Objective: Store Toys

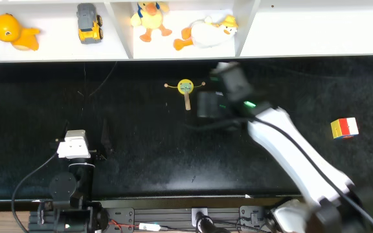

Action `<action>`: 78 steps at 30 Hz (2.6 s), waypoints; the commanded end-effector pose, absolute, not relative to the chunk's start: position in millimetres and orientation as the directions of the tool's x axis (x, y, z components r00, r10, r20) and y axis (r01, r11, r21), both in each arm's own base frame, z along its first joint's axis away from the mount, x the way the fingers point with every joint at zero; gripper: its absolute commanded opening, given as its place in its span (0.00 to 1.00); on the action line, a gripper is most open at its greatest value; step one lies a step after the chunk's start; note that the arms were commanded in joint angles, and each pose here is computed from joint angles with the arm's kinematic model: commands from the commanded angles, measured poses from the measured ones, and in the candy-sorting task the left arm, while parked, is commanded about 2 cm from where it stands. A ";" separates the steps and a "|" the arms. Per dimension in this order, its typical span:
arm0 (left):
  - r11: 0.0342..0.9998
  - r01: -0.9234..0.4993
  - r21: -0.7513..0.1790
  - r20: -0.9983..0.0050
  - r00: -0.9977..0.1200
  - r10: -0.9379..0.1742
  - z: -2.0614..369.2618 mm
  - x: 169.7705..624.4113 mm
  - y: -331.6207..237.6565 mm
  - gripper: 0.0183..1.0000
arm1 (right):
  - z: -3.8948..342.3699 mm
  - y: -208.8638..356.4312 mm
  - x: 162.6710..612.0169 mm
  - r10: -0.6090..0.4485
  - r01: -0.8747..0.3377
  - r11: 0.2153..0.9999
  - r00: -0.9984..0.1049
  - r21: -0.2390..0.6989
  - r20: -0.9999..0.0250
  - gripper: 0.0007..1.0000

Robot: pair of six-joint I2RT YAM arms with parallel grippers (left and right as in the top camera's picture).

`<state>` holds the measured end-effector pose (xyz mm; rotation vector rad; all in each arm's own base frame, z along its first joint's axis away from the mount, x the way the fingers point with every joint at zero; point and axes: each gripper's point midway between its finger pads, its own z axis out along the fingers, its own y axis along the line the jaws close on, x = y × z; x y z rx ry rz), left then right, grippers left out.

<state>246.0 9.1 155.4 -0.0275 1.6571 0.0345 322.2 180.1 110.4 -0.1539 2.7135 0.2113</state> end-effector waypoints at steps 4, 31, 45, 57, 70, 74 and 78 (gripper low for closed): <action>1.000 -0.020 -0.002 -0.997 -0.079 -0.004 156.2 245.7 5.2 1.00 | 72.4 244.4 345.7 -0.150 -0.186 0.980 -0.924 0.071 -0.352 1.00; 1.000 -0.020 -0.002 -0.997 -0.078 -0.004 156.4 245.7 5.2 1.00 | 30.4 253.2 356.1 -0.117 -0.131 0.991 -0.948 0.029 -0.297 0.04; 1.000 -0.020 -0.002 -0.997 -0.079 -0.004 156.2 245.7 5.2 1.00 | 90.4 129.3 303.3 0.101 0.082 0.995 -0.855 0.061 -0.509 0.04; 1.000 -0.020 -0.002 -0.997 -0.079 -0.004 156.2 245.7 5.2 1.00 | 163.5 -8.6 347.5 0.044 0.130 0.985 -0.815 -0.109 -0.578 0.04; 1.000 -0.020 -0.002 -0.997 -0.079 -0.004 156.2 245.7 5.2 1.00 | 156.1 11.6 476.8 -0.099 -0.044 0.993 -0.814 -0.111 -0.572 0.04; 1.000 -0.020 -0.002 -0.997 -0.078 -0.004 156.4 245.7 5.2 1.00 | 144.7 24.7 499.6 -0.098 -0.081 0.995 -0.805 -0.055 -0.584 0.04; 1.000 -0.020 -0.002 -0.997 -0.079 -0.004 156.2 245.7 5.2 1.00 | 130.0 38.3 504.5 -0.098 -0.111 0.994 -0.813 -0.012 -0.573 0.11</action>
